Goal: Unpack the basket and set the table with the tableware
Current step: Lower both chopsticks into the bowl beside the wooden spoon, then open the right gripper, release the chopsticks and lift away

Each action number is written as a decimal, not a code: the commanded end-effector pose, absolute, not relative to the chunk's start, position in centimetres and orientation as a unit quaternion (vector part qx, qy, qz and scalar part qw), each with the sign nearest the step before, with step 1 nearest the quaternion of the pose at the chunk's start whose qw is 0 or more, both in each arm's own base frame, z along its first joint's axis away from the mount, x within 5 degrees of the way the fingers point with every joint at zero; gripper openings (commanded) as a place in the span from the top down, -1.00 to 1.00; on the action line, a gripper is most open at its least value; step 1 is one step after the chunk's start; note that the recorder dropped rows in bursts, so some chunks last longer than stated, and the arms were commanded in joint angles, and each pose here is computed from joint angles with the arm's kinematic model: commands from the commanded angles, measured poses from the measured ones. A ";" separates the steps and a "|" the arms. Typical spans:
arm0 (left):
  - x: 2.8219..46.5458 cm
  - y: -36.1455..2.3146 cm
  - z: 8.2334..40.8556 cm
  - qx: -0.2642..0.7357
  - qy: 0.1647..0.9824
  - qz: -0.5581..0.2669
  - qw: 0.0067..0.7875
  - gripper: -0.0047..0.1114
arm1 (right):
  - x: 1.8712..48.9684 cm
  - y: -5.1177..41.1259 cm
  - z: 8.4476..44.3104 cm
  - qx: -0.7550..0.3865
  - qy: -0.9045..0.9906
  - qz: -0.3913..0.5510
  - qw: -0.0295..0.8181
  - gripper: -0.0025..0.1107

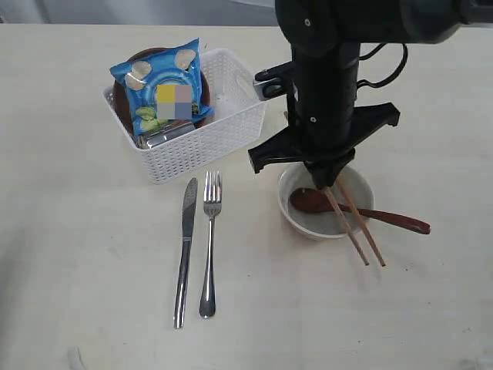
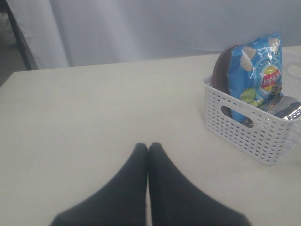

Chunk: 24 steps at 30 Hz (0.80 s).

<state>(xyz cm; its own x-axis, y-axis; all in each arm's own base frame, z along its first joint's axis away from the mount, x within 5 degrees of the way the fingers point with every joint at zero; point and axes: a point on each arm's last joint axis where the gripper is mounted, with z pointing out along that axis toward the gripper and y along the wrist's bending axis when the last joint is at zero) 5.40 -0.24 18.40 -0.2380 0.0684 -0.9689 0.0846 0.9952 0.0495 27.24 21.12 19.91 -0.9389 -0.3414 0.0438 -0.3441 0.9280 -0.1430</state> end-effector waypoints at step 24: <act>5.4 -0.2 18.4 0.048 0.784 -0.005 0.619 0.92 | 27.2 21.1 19.1 0.170 -0.982 0.079 0.031 0.24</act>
<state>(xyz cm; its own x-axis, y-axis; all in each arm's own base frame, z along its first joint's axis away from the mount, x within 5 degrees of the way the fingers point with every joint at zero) 5.40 -0.24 18.40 -0.2380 0.0684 -0.9689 0.0846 0.9952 0.0495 27.22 21.30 18.65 -0.9393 -0.3304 0.0929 -0.3409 0.9293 -0.1422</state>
